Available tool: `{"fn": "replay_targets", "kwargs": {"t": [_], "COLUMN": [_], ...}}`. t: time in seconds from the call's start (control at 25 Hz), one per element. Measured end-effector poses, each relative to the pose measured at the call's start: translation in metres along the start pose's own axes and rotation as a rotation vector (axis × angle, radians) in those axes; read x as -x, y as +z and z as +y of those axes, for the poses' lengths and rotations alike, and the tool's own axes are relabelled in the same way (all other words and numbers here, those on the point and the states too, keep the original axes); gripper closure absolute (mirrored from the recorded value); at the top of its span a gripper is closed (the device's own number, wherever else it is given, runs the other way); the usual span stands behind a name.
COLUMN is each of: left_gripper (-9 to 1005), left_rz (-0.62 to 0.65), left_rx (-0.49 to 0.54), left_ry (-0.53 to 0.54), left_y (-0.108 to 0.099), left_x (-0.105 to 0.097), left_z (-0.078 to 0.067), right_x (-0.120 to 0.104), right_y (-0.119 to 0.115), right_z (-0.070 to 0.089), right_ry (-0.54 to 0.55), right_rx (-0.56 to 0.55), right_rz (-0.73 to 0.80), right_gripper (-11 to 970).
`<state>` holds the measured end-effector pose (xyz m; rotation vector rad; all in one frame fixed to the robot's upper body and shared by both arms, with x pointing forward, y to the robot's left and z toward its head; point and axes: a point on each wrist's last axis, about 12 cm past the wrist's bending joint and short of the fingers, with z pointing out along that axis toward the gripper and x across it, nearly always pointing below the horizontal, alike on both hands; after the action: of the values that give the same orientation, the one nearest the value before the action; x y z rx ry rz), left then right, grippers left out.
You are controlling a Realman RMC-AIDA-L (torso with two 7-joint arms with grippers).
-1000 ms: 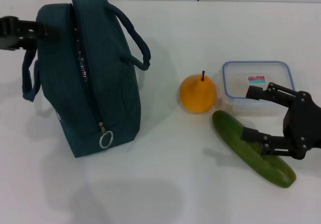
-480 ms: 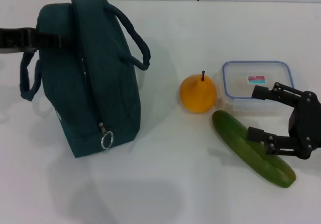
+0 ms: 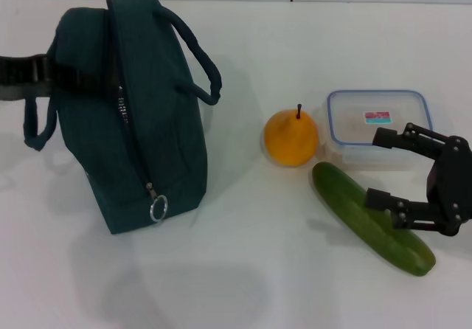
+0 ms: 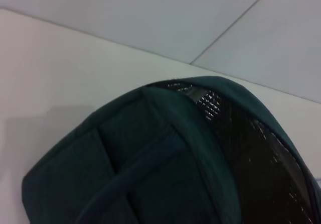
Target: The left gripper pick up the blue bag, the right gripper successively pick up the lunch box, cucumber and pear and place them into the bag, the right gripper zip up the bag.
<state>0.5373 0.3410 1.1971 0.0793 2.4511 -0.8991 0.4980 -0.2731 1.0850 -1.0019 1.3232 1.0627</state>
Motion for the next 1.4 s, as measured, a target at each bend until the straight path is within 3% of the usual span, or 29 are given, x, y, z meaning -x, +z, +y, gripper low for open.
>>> {"fn": "replay_targets", "kwargs": {"t": [0.12,0.36,0.64,0.96,1.16,1.4], "left_gripper": [750,957,965,965,965,965], "left_rz": [0.011,0.039,0.031,0.036,0.041,0.042], "left_rx": [-0.011,-0.067,-0.159,-0.215,-0.223,-0.224], "left_ry": [-0.009,-0.030,-0.051,-0.078,-0.080,-0.069], "left_y": [0.001,0.005,0.014,0.021,0.023,0.023], "left_x": [-0.002,-0.008,-0.017,-0.025,-0.024,-0.022], "left_z": [-0.001,-0.009,-0.018,-0.017,-0.017,-0.019], "right_x": [-0.001,-0.002,-0.003,-0.011,-0.021,-0.032], "right_y": [-0.002,-0.008,-0.026,-0.053,-0.071,-0.072], "right_z": [0.001,0.003,0.002,-0.006,-0.020,-0.035], "right_ry": [0.004,0.011,0.057,0.171,0.368,0.538], "right_rx": [-0.005,-0.034,-0.123,-0.348,-0.561,-0.692], "right_rz": [0.001,-0.009,-0.022,-0.039,-0.081,-0.071], "right_gripper": [102,102,102,103,103,102]}}
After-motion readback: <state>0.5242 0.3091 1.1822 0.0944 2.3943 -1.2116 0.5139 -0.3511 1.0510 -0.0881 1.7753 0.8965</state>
